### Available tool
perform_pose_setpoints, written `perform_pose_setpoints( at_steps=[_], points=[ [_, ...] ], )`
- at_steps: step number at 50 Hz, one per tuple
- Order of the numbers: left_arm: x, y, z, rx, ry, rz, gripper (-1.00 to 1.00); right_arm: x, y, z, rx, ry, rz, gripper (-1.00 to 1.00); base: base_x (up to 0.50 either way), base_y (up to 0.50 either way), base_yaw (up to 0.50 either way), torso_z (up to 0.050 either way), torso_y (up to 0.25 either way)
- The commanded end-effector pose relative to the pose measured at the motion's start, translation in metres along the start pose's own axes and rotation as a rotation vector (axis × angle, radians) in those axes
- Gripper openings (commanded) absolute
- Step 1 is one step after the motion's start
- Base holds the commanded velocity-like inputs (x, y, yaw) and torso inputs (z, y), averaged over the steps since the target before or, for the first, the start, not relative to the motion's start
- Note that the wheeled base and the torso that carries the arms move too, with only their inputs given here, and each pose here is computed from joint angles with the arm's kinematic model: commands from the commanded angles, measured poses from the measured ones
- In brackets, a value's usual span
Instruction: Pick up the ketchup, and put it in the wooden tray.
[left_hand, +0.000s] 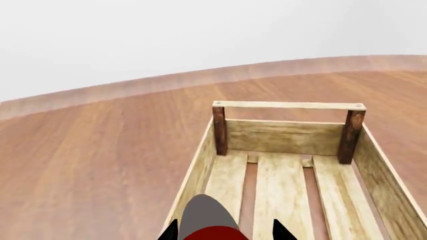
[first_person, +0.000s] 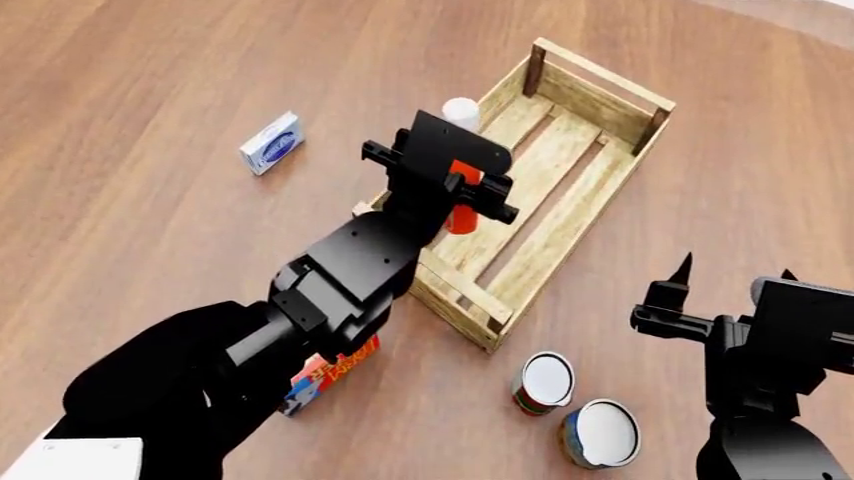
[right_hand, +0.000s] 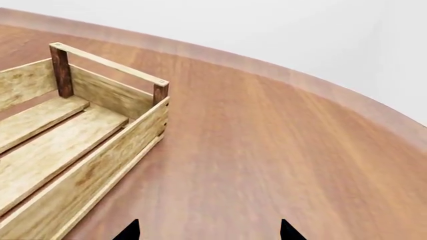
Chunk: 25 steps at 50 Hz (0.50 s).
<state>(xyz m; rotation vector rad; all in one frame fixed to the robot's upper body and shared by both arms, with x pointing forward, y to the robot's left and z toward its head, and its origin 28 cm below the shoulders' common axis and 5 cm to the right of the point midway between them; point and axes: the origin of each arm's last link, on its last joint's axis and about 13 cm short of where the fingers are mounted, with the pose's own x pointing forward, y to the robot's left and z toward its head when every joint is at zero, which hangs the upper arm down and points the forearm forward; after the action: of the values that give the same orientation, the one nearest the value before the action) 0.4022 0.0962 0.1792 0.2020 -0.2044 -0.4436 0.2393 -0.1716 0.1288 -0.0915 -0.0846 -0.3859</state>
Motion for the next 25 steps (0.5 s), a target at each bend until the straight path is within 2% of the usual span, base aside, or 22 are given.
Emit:
perform_pose_setpoints(
  at_steps=[1,25],
  points=[
    [0.0004,-0.003,0.0024,-0.04,-0.034,0.0,-1.0,-0.0001,0.0,0.0,-0.004,0.007,-0.009,1.0,0.0,0.0,0.0,0.0,0.0],
    [-0.003,-0.0063,-0.0052,-0.012,-0.026,-0.02,-1.0,-0.0002,0.0,0.0,-0.003,0.012,-0.017,1.0,0.0,0.0,0.0,0.0,0.0]
  ],
)
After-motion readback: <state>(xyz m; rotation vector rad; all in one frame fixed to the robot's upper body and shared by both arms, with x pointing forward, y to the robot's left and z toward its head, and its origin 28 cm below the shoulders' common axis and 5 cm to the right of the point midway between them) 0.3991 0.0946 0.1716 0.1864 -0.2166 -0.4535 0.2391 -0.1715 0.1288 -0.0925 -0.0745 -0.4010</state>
